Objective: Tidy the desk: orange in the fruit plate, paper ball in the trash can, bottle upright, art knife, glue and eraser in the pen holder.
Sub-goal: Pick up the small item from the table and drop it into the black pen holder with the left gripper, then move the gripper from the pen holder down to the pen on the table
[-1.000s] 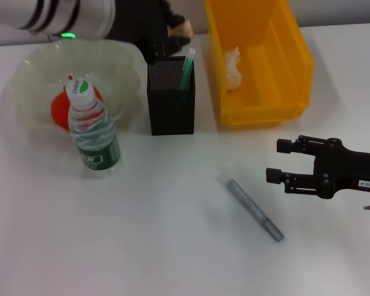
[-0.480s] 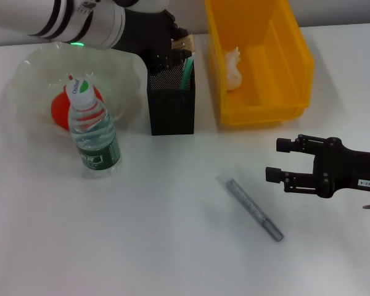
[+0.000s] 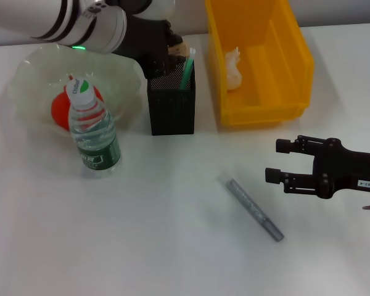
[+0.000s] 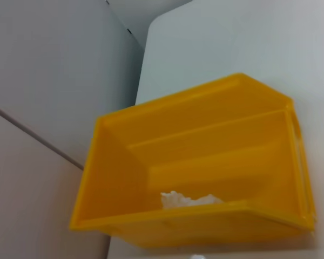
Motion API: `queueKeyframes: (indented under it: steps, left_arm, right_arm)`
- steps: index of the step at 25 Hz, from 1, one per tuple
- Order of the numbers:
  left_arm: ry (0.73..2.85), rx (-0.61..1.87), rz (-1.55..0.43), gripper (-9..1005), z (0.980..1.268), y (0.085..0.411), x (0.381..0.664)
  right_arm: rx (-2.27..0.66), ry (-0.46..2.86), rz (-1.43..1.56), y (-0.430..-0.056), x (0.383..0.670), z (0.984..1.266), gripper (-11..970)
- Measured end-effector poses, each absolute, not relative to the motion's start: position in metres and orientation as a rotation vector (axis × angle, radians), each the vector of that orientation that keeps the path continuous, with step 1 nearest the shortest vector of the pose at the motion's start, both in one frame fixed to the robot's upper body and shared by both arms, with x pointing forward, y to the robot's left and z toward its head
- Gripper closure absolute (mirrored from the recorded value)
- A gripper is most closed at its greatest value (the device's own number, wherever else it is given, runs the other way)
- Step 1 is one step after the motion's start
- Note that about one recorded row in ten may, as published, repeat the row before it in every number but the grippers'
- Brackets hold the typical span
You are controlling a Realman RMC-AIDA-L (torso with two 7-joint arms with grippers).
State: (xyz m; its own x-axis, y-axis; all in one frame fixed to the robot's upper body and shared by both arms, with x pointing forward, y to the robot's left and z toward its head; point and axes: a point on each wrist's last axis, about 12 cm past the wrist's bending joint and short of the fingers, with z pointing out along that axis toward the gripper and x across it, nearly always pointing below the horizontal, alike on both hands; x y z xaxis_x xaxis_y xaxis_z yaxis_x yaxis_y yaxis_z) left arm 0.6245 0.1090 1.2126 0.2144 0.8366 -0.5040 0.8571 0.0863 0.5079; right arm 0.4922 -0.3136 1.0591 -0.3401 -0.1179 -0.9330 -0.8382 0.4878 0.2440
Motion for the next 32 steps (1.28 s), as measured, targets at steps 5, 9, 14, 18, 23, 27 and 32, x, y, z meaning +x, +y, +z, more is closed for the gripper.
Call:
queueKeyframes:
  steps: [5,9,14,18,23,27,32]
  left_arm:
    - [1.594,1.715,-0.035,714,1.2141,0.1081,0.6242]
    - [1.597,1.710,-0.023,713,1.2151,0.1085,0.6245]
    - [1.611,1.705,-0.005,713,1.2153,0.1094,0.6256]
    - [1.613,1.709,-0.005,712,1.2144,0.1093,0.6250]
    - [1.613,1.721,-0.004,712,1.2123,0.1084,0.6233]
    - [1.619,1.717,0.000,674,1.2115,0.1086,0.6233]
    - [1.617,1.718,0.004,626,1.2107,0.1084,0.6230]
  right_arm:
    - [-0.809,1.775,0.943,-0.3133,0.4921,1.0590,193]
    - [-0.808,1.776,0.944,-0.3132,0.4921,1.0589,193]
    - [-0.807,1.778,0.945,-0.3133,0.4918,1.0588,193]
    - [-0.807,1.779,0.947,-0.3136,0.4909,1.0585,193]
    - [-0.806,1.778,0.953,-0.3135,0.4902,1.0585,193]
    - [-0.805,1.779,0.955,-0.3138,0.4893,1.0582,193]
    - [-0.803,1.780,0.956,-0.3142,0.4885,1.0579,193]
